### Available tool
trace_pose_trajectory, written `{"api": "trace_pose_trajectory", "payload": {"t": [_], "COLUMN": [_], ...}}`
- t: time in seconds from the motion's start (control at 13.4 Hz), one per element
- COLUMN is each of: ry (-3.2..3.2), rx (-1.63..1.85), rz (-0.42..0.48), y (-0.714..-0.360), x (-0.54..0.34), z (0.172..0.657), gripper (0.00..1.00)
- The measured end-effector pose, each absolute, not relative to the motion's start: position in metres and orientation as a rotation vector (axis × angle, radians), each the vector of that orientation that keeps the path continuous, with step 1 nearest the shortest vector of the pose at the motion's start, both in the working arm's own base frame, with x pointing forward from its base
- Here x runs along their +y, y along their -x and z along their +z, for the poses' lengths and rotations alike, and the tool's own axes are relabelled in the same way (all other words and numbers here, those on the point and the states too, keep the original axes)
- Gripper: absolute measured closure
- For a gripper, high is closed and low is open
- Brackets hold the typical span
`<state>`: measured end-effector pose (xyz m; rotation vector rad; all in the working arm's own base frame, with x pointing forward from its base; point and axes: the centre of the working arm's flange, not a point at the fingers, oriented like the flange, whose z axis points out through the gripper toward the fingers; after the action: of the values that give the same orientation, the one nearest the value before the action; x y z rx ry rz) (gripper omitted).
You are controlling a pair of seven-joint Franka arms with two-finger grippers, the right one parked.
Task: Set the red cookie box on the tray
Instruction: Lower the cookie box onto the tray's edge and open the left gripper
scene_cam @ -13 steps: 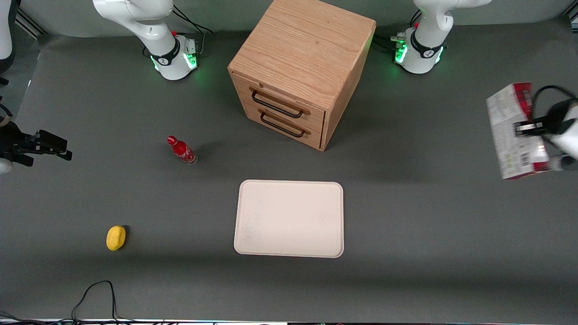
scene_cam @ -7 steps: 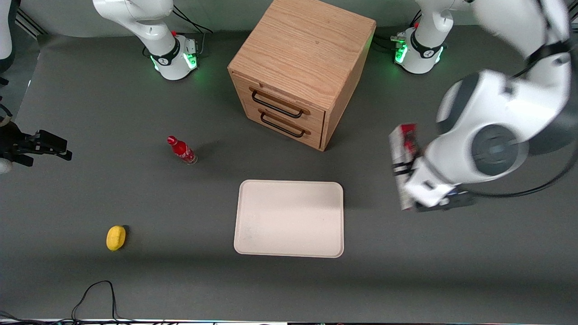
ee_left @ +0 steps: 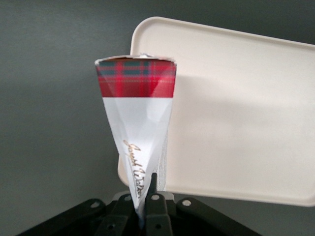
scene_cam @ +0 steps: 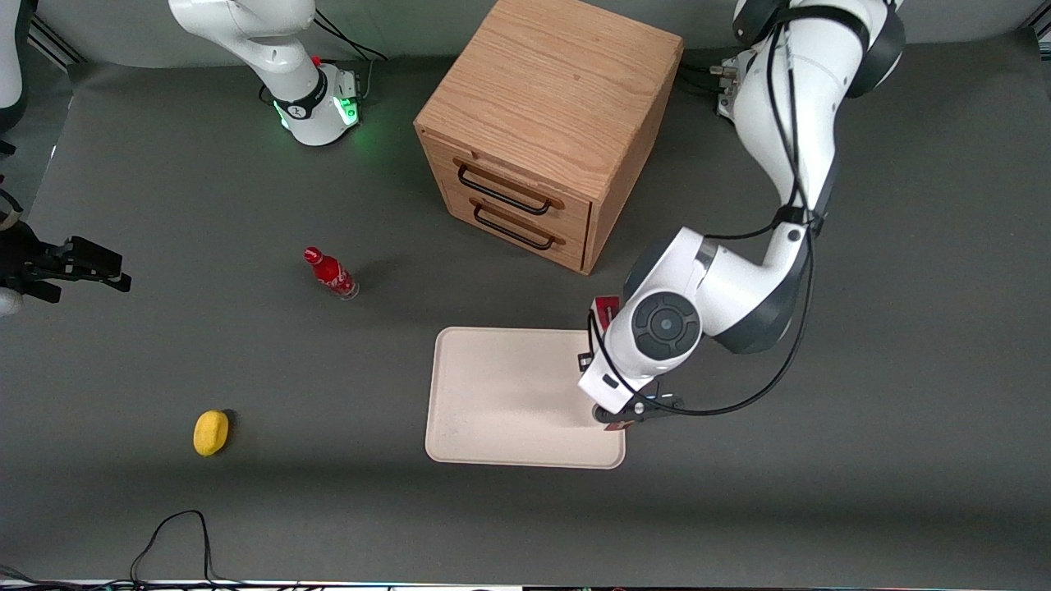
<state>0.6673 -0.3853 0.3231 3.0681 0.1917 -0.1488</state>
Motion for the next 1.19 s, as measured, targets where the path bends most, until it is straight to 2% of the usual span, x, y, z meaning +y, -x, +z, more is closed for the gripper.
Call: {"api": "trace_pose_trajectory", "payload": {"t": [0.37, 0.97, 1.19], "ry": [-3.039, -3.054, -3.058], "rx": [0.182, 0.149, 0.147], "rz": [-0.079, -0.071, -0.069], "y": [-0.682, -0.683, -0.683], "x": [-0.384, -0.383, -0.383], "z": [0.279, 0.258, 0.256], "gripper": [0.96, 0.96, 0.85]}}
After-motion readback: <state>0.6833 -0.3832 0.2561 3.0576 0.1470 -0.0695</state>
